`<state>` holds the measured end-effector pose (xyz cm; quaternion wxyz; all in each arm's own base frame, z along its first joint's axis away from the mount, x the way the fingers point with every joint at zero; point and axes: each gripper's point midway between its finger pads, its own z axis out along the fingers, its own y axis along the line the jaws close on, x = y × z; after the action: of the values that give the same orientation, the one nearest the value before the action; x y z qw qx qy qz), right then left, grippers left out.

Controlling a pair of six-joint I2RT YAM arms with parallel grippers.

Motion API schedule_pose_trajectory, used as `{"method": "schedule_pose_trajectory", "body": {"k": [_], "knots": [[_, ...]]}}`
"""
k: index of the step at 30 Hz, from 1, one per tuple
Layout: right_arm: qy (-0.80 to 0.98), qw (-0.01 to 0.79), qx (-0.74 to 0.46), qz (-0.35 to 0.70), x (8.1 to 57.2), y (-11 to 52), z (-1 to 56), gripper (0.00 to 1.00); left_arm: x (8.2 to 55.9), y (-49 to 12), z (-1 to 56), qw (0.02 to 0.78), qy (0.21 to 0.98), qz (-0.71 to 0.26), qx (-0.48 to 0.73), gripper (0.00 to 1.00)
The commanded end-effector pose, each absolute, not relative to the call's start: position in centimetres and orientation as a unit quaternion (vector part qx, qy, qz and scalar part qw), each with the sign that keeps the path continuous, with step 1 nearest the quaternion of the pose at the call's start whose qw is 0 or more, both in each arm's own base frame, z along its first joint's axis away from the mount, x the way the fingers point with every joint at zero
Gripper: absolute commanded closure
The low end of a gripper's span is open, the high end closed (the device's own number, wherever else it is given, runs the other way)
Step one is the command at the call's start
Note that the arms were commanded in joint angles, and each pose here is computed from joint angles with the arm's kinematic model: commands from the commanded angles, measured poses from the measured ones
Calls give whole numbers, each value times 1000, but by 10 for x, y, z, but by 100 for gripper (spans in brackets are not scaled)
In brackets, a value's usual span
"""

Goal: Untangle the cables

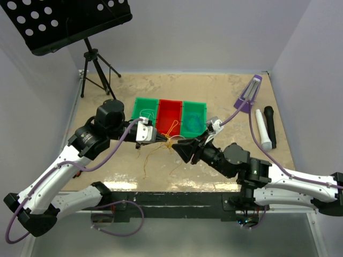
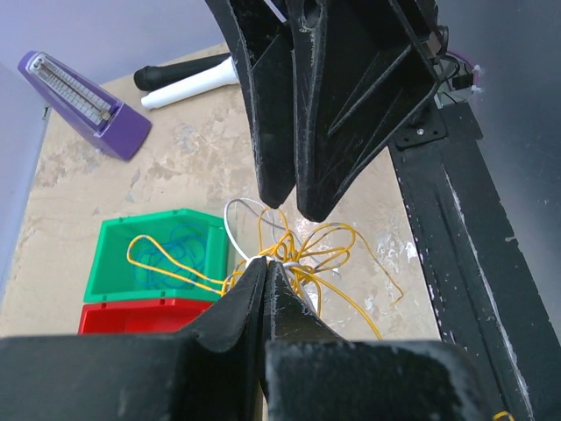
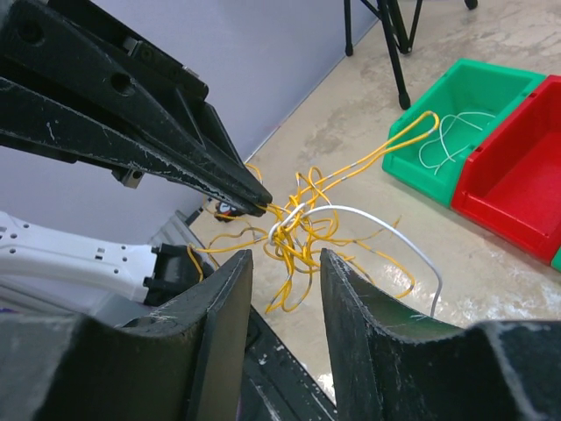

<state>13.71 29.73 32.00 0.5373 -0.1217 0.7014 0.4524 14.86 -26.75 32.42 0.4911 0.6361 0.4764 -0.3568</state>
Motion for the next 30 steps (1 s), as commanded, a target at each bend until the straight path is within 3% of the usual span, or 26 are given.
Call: {"method": "schedule_pose_trajectory", "body": {"k": [1, 10, 17, 21, 30], "knots": [[691, 554, -109, 452, 143, 299, 327, 59, 138, -269, 353, 513, 442, -372, 634, 100], [693, 547, -108, 457, 144, 309, 321, 65, 136, -269, 360, 518, 439, -377, 630, 100], [694, 539, -111, 464, 142, 314, 317, 84, 136, -269, 360, 519, 439, -378, 629, 100], [696, 537, -113, 463, 142, 317, 315, 100, 137, -269, 360, 521, 441, -375, 627, 100], [734, 515, -80, 436, 146, 303, 279, 100, 143, -266, 367, 537, 444, -355, 623, 100]]}}
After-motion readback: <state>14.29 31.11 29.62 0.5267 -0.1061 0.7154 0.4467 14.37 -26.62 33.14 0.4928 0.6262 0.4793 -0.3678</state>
